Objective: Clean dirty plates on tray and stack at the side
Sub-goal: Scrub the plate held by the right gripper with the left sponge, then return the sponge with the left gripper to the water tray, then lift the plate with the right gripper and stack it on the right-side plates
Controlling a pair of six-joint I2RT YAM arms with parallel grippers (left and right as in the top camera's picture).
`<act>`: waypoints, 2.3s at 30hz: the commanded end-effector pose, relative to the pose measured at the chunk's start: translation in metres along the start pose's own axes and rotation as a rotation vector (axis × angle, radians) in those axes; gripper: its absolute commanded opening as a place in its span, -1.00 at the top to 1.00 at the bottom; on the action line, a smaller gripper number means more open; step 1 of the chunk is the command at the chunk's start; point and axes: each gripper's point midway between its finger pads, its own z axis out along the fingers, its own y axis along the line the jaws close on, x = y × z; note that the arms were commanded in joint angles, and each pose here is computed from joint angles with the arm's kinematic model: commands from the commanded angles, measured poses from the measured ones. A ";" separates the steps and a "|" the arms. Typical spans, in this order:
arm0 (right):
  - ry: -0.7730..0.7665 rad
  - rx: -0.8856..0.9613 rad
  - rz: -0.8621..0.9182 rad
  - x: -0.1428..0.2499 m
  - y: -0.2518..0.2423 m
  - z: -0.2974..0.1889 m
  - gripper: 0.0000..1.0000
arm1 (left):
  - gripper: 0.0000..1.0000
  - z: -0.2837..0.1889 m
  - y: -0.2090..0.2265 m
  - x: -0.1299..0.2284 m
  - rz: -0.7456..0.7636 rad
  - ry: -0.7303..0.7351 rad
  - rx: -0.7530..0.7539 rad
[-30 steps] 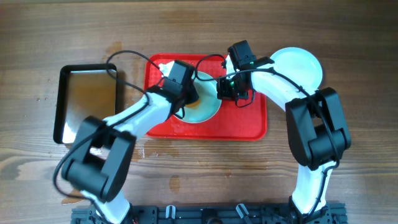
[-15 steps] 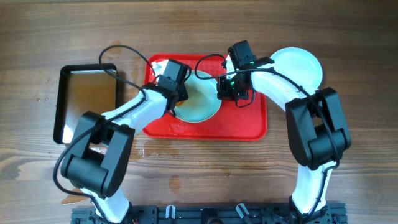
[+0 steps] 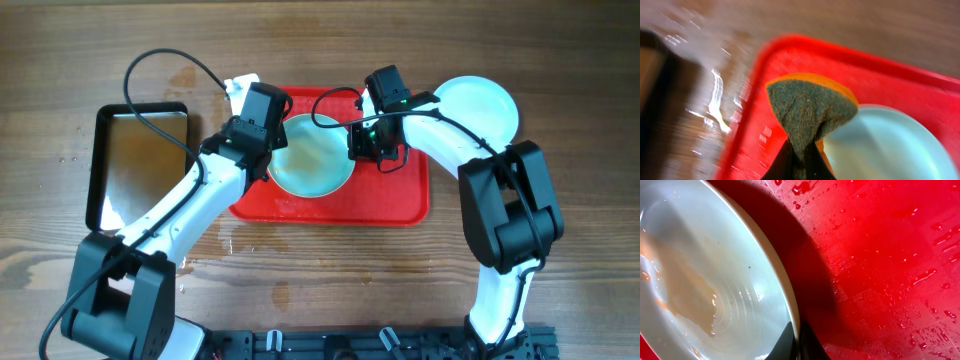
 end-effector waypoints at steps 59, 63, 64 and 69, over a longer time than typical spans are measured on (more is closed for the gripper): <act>-0.691 0.719 -0.472 -0.029 0.056 -0.226 0.91 | 0.92 -0.059 0.202 -0.007 -0.619 0.165 -0.161; -0.813 0.987 -0.642 -0.036 0.081 -0.265 0.91 | 0.92 -0.059 0.205 -0.008 -0.637 0.164 -0.147; -0.847 1.046 -0.669 -0.037 0.089 -0.275 0.91 | 0.92 -0.059 0.205 -0.008 -0.637 0.164 -0.147; -0.940 1.259 -0.776 -0.041 0.125 -0.320 0.91 | 0.92 -0.059 0.205 -0.008 -0.636 0.164 -0.148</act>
